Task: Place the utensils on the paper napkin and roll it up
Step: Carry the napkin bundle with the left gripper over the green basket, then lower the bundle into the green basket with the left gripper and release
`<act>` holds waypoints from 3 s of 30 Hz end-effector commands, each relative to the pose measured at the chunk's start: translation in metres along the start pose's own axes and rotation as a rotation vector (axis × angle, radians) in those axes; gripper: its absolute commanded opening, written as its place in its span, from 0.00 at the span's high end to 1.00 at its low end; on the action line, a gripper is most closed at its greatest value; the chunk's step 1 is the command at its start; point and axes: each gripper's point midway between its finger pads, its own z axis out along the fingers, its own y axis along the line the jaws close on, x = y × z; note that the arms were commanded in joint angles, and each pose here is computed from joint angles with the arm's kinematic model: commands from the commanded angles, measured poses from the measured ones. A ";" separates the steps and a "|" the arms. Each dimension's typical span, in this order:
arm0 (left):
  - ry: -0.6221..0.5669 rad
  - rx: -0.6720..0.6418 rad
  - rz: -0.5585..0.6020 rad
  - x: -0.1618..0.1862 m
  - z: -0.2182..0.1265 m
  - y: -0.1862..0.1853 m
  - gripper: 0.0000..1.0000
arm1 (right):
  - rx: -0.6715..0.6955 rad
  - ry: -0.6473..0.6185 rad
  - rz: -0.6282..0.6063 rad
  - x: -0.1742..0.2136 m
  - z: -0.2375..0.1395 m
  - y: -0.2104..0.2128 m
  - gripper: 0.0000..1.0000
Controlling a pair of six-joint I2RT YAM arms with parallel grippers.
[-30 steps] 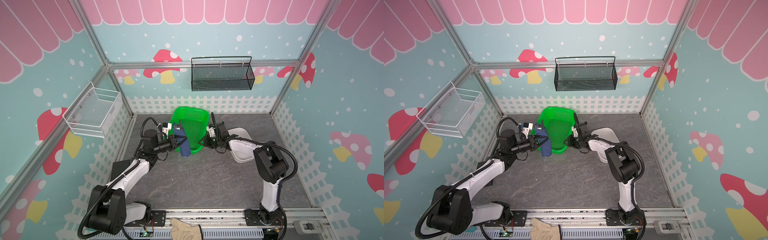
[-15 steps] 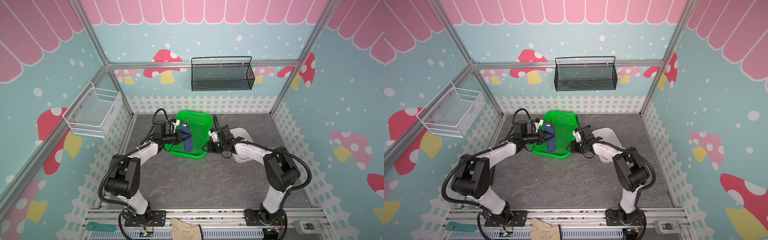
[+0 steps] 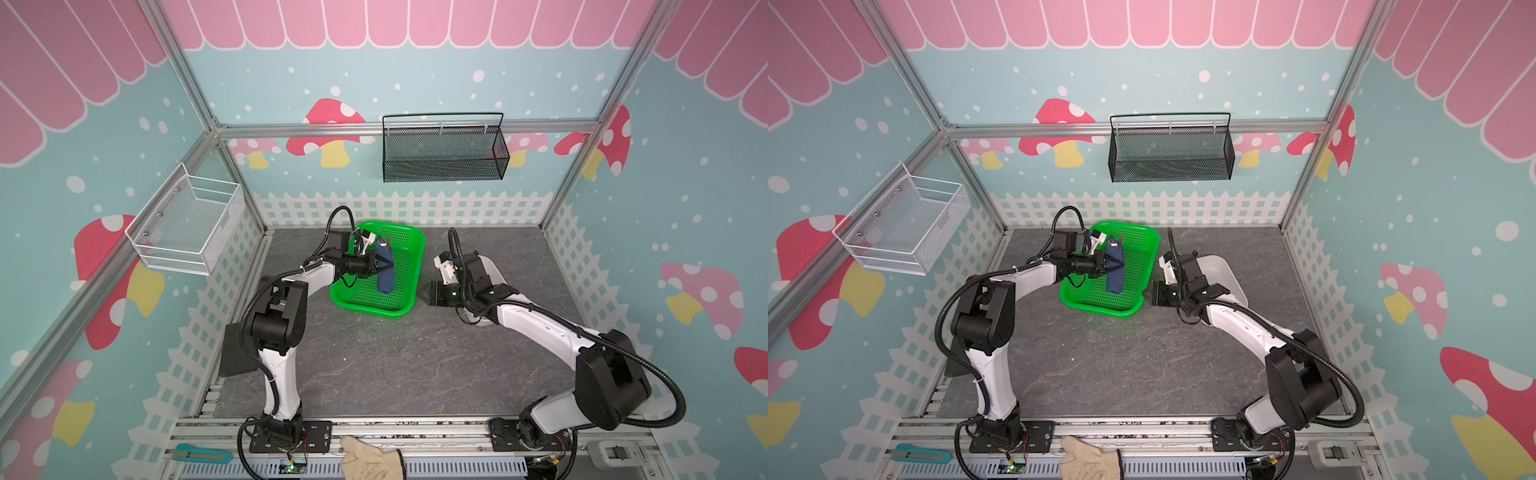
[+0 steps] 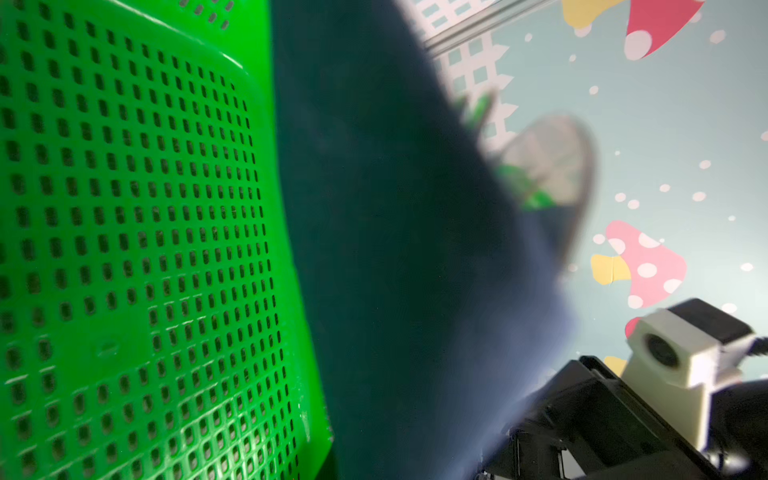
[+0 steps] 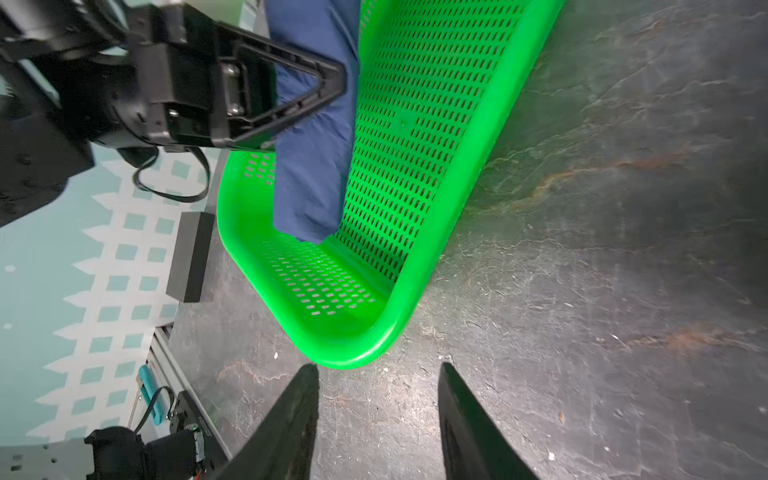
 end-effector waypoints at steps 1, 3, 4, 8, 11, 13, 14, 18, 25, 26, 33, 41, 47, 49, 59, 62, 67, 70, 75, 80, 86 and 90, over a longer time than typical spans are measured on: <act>0.073 0.012 0.022 0.007 0.018 0.003 1.00 | 0.048 -0.050 0.016 0.000 -0.013 -0.008 0.51; 0.090 0.011 0.023 0.006 0.027 0.006 1.00 | 0.052 -0.064 0.018 0.002 -0.019 -0.010 0.51; 0.097 0.009 0.020 0.005 0.032 0.009 1.00 | 0.053 -0.070 0.017 0.003 -0.022 -0.010 0.51; 0.135 -0.002 0.005 0.008 0.051 0.018 1.00 | 0.063 -0.079 0.017 0.008 -0.027 -0.014 0.51; 0.169 -0.033 -0.003 0.012 0.064 0.026 1.00 | 0.068 -0.079 0.021 0.010 -0.028 -0.016 0.51; 0.182 -0.063 -0.018 0.014 0.070 0.036 1.00 | 0.069 -0.073 0.024 0.012 -0.028 -0.018 0.51; 0.187 -0.068 -0.022 0.016 0.073 0.039 1.00 | 0.068 -0.068 0.026 0.013 -0.027 -0.018 0.51; 0.215 -0.088 -0.034 0.022 0.081 0.047 1.00 | 0.068 -0.063 0.024 0.013 -0.025 -0.019 0.51; 0.245 -0.175 -0.047 0.030 0.086 0.067 0.96 | 0.065 -0.057 0.023 0.013 -0.023 -0.019 0.51; 0.245 -0.188 -0.050 0.032 0.086 0.071 0.94 | 0.065 -0.057 0.025 0.014 -0.024 -0.019 0.51; 0.274 -0.260 -0.052 0.040 0.088 0.085 0.87 | 0.061 -0.053 0.031 0.015 -0.024 -0.019 0.51; 0.280 -0.308 -0.044 0.042 0.085 0.089 0.71 | 0.062 -0.058 0.039 0.016 -0.026 -0.019 0.51; 0.262 -0.356 0.004 0.033 0.074 0.081 0.60 | 0.059 -0.060 0.044 0.016 -0.027 -0.018 0.51; 0.250 -0.372 0.019 0.029 0.070 0.078 0.55 | 0.058 -0.063 0.046 0.015 -0.028 -0.018 0.51; 0.205 -0.398 0.072 0.013 0.057 0.058 0.40 | 0.050 -0.067 0.048 0.015 -0.030 -0.016 0.51; 0.191 -0.409 0.089 0.008 0.052 0.053 0.38 | 0.046 -0.065 0.047 0.016 -0.031 -0.015 0.51; 0.163 -0.466 0.117 0.001 0.040 0.048 0.35 | 0.044 -0.066 0.049 0.016 -0.032 -0.015 0.51; 0.129 -0.510 0.113 -0.004 0.029 0.045 0.34 | 0.043 -0.069 0.048 0.015 -0.032 -0.014 0.51; 0.098 -0.525 0.106 -0.007 0.018 0.035 0.36 | 0.037 -0.066 0.046 0.015 -0.031 -0.013 0.51; 0.111 -0.523 0.070 -0.002 0.022 0.041 0.48 | 0.027 -0.060 0.050 0.016 -0.030 -0.012 0.51; 0.149 -0.537 0.024 0.007 0.032 0.056 0.50 | 0.029 -0.056 0.051 0.020 -0.030 -0.014 0.51; 0.171 -0.545 0.008 0.013 0.039 0.066 0.54 | 0.029 -0.051 0.050 0.021 -0.030 -0.014 0.51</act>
